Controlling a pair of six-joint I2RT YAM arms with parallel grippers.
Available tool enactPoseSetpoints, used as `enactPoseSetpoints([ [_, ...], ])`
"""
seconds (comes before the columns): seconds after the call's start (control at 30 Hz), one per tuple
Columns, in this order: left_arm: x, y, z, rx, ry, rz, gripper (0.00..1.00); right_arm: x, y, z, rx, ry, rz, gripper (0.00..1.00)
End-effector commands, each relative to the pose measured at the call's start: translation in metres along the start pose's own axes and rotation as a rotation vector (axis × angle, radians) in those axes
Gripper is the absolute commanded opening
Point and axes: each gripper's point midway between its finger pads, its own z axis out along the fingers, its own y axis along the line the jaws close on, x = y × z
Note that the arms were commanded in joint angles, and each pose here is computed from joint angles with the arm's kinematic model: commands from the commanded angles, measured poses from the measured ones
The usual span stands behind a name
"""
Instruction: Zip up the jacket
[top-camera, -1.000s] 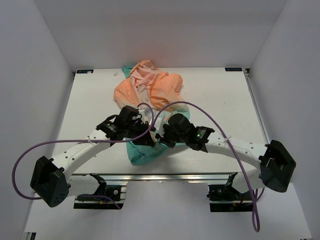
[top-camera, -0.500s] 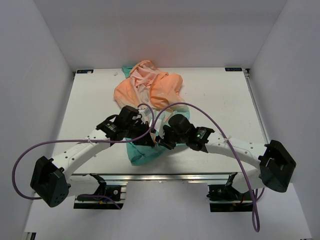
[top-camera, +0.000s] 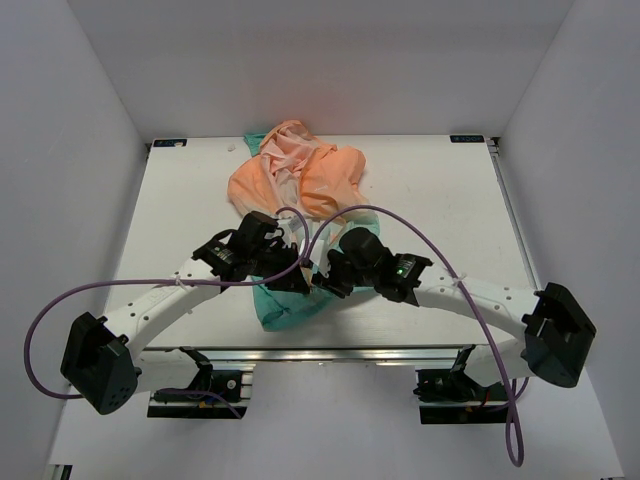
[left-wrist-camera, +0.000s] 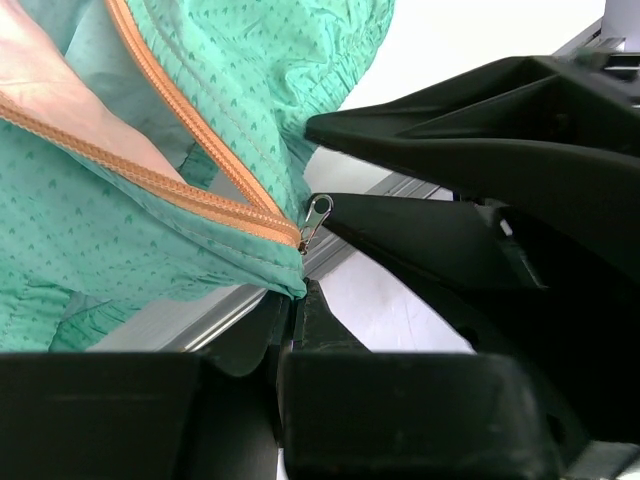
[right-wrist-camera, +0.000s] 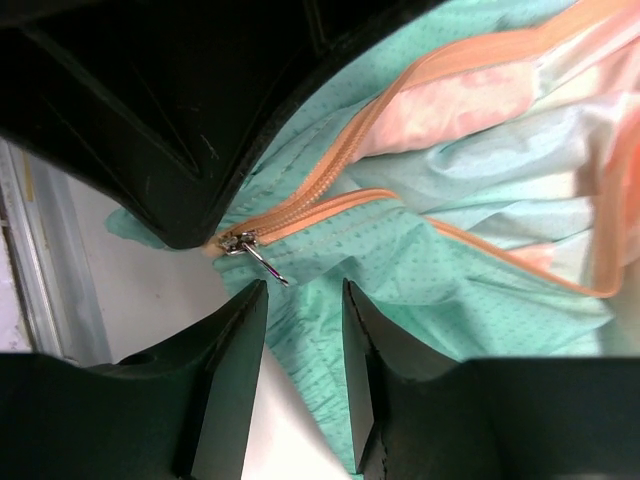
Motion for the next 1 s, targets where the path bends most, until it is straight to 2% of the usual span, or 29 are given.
enactPoseSetpoints([
  [0.0, -0.003, -0.013, -0.006, 0.047, -0.011, 0.037, 0.00, -0.017, -0.010, -0.017, 0.047, -0.052, -0.076, 0.42],
  [0.2, -0.002, -0.014, -0.006, 0.058, -0.007, 0.043, 0.00, -0.023, 0.008, -0.029, -0.047, -0.100, -0.137, 0.47],
  [0.47, -0.002, -0.013, -0.007, 0.055, -0.006, 0.051, 0.00, -0.018, 0.017, -0.024, -0.124, -0.060, -0.142, 0.55],
  [0.73, -0.001, -0.014, -0.006, 0.062, -0.004, 0.056, 0.00, -0.033, 0.011, -0.024, -0.095, -0.129, -0.177, 0.55],
  [0.97, 0.002, -0.014, -0.005, 0.073, 0.005, 0.062, 0.00, -0.033, 0.009, -0.019, -0.100, -0.128, -0.182, 0.55],
])
